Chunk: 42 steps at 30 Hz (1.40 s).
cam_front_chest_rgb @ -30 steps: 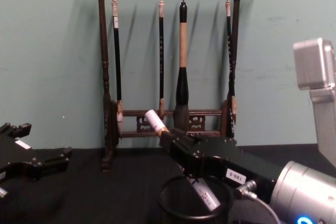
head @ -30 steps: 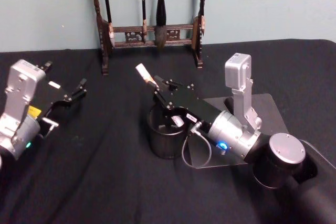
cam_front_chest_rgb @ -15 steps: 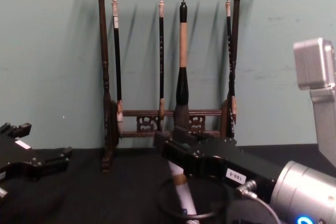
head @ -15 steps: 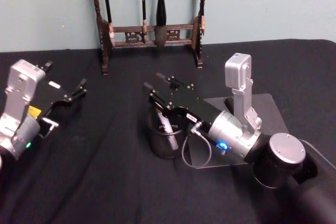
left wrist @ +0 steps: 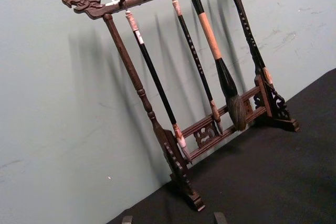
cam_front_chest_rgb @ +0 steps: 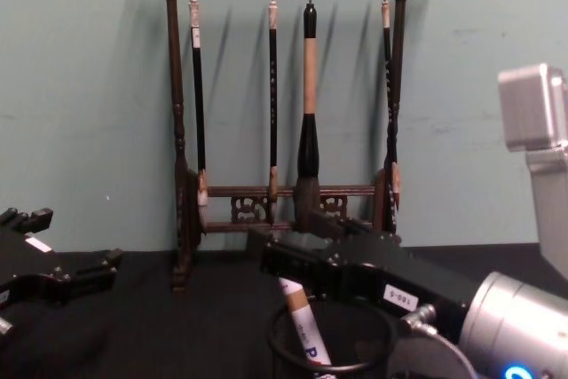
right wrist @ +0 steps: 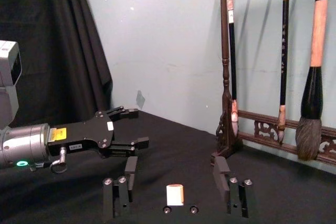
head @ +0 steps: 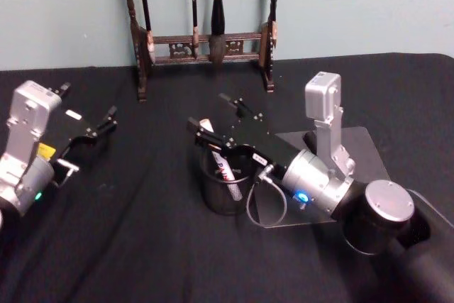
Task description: Pick up the water-based marker from the table and place it into the pen holder.
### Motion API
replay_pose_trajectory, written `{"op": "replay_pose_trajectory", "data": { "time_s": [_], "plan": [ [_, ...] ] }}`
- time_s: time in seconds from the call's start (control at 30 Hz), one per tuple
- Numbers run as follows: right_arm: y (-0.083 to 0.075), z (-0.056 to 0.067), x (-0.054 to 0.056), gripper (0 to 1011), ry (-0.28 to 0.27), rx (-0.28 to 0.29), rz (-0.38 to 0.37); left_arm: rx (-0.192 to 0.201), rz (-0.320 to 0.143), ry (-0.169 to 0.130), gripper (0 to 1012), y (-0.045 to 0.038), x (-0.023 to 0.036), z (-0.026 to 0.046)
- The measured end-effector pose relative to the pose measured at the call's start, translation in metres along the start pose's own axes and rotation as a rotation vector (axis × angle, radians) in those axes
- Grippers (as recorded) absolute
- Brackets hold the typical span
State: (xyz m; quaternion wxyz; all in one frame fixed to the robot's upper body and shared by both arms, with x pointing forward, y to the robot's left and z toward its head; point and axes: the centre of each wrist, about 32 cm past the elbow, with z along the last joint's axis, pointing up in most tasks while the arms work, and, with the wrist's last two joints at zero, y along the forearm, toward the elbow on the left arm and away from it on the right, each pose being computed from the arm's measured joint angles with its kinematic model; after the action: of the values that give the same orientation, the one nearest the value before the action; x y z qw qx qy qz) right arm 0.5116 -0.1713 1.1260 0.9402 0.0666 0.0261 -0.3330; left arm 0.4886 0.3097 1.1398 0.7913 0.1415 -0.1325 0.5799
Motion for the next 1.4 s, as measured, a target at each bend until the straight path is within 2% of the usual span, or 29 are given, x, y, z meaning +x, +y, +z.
{"op": "replay_pose_trajectory", "data": {
  "time_s": [0.03,0.13,0.4,0.73,0.93,0.97,1.07,1.1,1.2,1.3,1.4],
  "plan": [
    [-0.001,0.001,0.0,912,-0.001,0.001,0.0,0.0,0.0,0.0,1001,0.0,0.0,0.0],
    [-0.005,0.006,0.001,1000,-0.011,0.006,0.001,0.0,0.0,0.0,1001,0.0,0.0,0.0],
    [-0.019,0.022,0.006,1002,-0.048,0.017,-0.033,0.0,0.0,0.0,1001,0.0,0.0,0.0],
    [-0.053,0.049,0.025,1002,-0.109,-0.025,-0.173,0.0,0.0,0.0,1001,0.0,0.0,0.0],
    [-0.073,0.063,0.035,1003,-0.148,-0.106,-0.273,0.0,0.0,0.0,1001,0.0,0.0,0.0],
    [-0.076,0.065,0.036,1002,-0.155,-0.143,-0.293,0.0,0.0,0.0,1001,0.0,0.0,0.0],
    [-0.081,0.069,0.038,1002,-0.162,-0.209,-0.317,0.0,0.0,0.0,1001,0.0,0.0,0.0],
    [-0.082,0.07,0.039,1002,-0.16,-0.255,-0.332,0.0,0.0,0.0,1001,0.0,0.0,0.0],
    [-0.085,0.072,0.041,1002,-0.153,-0.338,-0.355,0.0,0.0,0.0,1001,0.0,0.0,0.0],
    [-0.085,0.073,0.043,1002,-0.147,-0.395,-0.366,0.0,0.0,0.0,1001,0.0,0.0,0.0],
    [-0.085,0.072,0.044,1002,-0.139,-0.427,-0.371,0.0,0.0,0.0,1001,0.0,0.0,0.0]
  ]
}}
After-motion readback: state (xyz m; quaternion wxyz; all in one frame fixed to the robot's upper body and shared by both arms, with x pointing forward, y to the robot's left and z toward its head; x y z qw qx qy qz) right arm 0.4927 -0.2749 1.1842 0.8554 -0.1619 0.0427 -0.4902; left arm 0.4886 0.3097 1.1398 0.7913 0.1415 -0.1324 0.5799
